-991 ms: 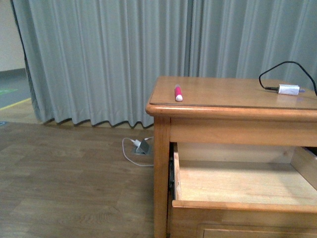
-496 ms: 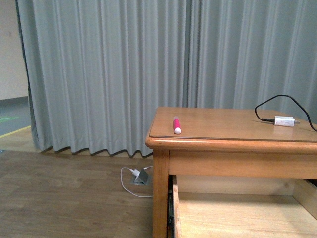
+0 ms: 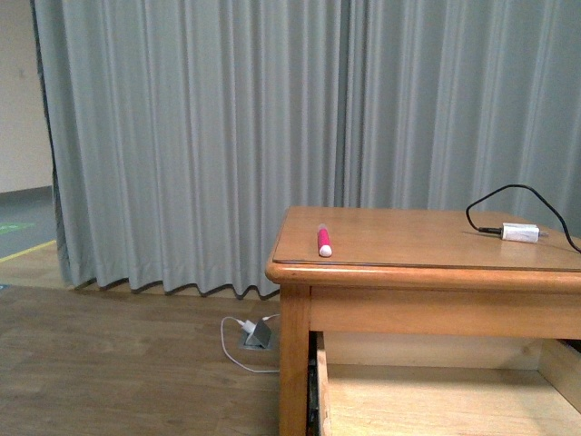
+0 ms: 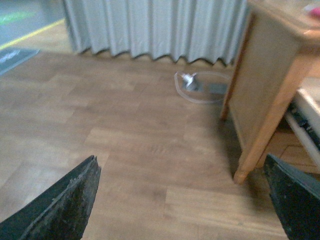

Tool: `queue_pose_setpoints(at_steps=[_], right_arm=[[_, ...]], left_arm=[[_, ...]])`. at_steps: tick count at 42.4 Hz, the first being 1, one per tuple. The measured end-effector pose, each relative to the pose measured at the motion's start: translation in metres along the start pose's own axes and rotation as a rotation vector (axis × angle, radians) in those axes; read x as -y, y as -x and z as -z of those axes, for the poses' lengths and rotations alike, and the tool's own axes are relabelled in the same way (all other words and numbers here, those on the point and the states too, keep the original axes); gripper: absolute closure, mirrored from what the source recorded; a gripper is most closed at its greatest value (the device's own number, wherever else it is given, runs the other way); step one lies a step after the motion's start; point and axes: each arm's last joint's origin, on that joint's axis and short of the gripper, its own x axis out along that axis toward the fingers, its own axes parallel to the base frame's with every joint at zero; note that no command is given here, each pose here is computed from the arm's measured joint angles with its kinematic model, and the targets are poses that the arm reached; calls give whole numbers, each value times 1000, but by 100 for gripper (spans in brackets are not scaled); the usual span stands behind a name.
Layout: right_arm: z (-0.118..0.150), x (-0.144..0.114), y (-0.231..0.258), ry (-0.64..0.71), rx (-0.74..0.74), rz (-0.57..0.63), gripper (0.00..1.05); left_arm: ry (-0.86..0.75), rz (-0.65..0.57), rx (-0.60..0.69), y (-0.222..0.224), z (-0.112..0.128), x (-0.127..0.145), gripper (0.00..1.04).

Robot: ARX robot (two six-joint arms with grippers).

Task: Place pink marker in drawer with both arms

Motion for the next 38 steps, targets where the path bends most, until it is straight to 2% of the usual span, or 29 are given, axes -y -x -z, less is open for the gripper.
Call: queue_pose_setpoints(at_steps=[2,5,10,15,21,24,28,38], right_arm=[[0,0,0,0,0,0,8],[0,0,0,0,0,0,8],[0,0,0,0,0,0,8],[0,0,0,0,0,0,8],[0,0,0,0,0,0,8],[0,0,0,0,0,0,8],[0,0,0,0,0,0,8],[0,0,0,0,0,0,8]], left_arm=[[-8,-50,-73,-2,3,4,6],[-5,-23,-97,-3,-5,15,6],[-5,63,-48,-19,-49,31,6],[-32,111,-8,-56,-88,45,6],[-78,210,10,-126,-128,74,6],[-92,263,-21,-162,-134,93,6],[-108,275,-51,-197,-134,114,6],[-123,327,-88,-267,-137,169,6]])
